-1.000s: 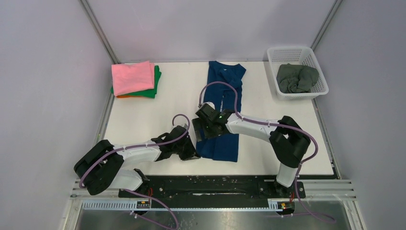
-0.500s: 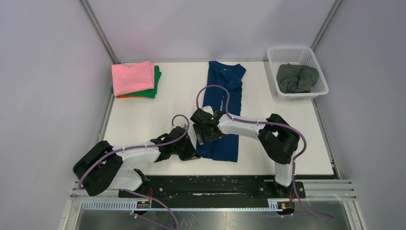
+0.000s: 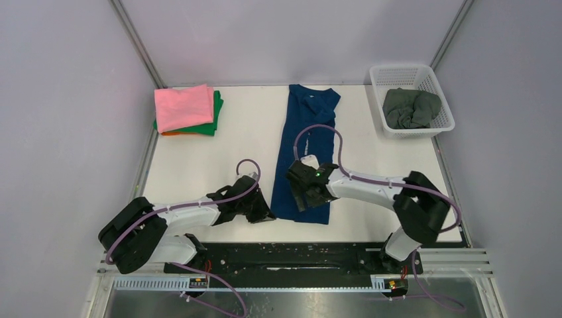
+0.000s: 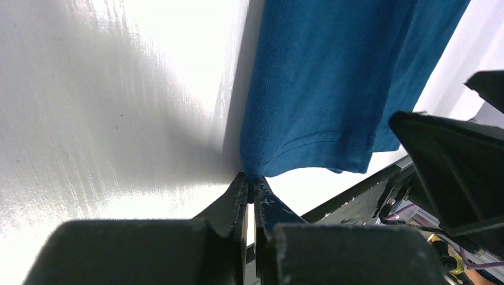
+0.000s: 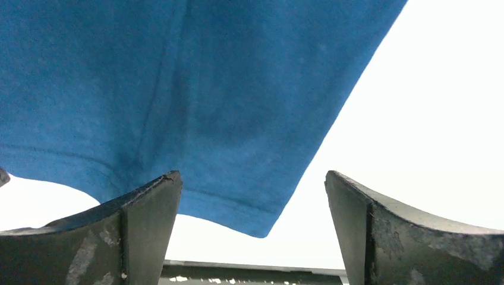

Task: Fold and stack the t-shirts
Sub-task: Grab the bottom of the folded rectangular tshirt with both arms

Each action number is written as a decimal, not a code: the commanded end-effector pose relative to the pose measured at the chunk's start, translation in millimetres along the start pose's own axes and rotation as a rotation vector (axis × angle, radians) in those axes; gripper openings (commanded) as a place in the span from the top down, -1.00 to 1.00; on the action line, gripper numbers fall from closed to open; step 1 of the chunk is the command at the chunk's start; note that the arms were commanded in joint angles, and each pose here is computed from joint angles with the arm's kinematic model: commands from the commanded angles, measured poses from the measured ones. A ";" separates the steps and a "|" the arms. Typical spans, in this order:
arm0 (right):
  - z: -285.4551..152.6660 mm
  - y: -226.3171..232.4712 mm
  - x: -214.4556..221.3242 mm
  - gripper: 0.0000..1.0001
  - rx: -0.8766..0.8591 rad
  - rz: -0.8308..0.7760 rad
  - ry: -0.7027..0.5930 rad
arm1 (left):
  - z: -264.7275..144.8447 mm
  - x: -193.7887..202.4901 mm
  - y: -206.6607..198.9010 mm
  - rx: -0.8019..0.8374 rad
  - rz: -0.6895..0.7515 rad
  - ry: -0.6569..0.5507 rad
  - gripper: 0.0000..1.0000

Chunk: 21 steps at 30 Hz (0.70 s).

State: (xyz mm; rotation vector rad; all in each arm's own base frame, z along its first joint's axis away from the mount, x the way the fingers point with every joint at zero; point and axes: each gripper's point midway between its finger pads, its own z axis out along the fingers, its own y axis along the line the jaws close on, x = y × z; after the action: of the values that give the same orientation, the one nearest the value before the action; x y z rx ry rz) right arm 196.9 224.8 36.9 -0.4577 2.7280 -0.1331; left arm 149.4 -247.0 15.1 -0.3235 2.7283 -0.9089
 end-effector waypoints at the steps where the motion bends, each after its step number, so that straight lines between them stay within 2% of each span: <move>1: -21.5 -12.5 0.0 -0.97 -0.008 0.078 -0.076 | -0.4 8.5 30.9 -0.102 0.021 0.009 1.00; 5: -28.4 -6.0 2.9 -0.97 -0.098 0.172 -0.119 | -2.4 8.2 24.4 -0.077 0.032 0.013 1.00; 9: -23.2 -9.7 18.7 -0.97 -0.149 0.281 -0.088 | -4.8 7.2 21.7 -0.062 0.041 0.003 1.00; 11: -17.6 -5.2 23.4 -0.97 -0.236 0.351 -0.076 | -5.9 6.0 20.2 -0.056 0.050 -0.006 1.00; 16: -11.2 23.7 37.6 -0.53 -0.499 0.455 -0.025 | -5.5 7.3 18.4 -0.046 0.062 -0.007 1.00; 21: -5.6 32.6 56.3 -0.12 -0.531 0.449 0.067 | -5.7 12.4 19.3 -0.046 0.054 0.003 1.00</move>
State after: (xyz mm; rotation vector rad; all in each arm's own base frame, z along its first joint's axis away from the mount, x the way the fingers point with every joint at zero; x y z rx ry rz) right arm 150.2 219.0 20.8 0.0217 2.7735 0.5525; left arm 142.7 -241.9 15.7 -0.2742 2.7269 -0.8923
